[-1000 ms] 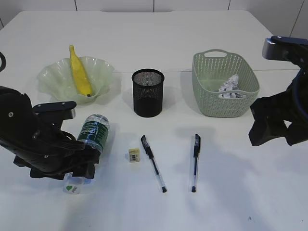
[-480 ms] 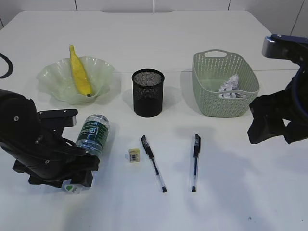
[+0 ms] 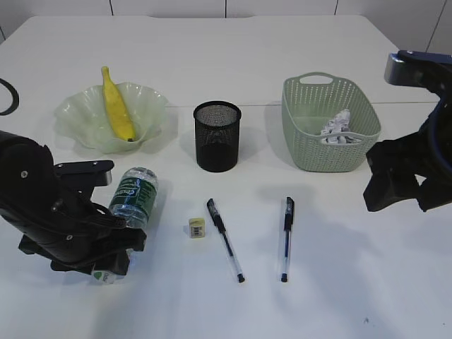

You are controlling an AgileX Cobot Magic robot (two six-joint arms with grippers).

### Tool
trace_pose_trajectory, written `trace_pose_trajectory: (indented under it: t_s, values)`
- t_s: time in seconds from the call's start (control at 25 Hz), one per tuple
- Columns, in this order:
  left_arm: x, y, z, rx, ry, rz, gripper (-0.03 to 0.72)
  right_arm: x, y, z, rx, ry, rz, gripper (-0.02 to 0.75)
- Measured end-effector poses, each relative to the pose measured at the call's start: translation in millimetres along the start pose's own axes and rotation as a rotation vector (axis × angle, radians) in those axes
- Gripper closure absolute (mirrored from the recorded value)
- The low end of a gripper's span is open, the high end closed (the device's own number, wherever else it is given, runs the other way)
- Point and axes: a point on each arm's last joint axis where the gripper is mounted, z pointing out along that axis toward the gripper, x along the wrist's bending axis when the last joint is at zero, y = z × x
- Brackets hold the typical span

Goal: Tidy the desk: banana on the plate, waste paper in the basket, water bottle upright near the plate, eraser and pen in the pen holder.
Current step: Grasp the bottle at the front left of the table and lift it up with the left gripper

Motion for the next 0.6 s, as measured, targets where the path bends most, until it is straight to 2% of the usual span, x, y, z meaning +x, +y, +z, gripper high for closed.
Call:
trace_pose_trajectory:
  t_s: [0.4, 0.6]
  values:
    - [1.0, -3, -1, 0.039, 0.016, 0.004, 0.431, 0, 0, 0, 0.000, 0.000, 0.000, 0.224]
    - [1.6, -6, -15, 0.063, 0.022, 0.061, 0.444, 0, 0, 0, 0.000, 0.000, 0.000, 0.224]
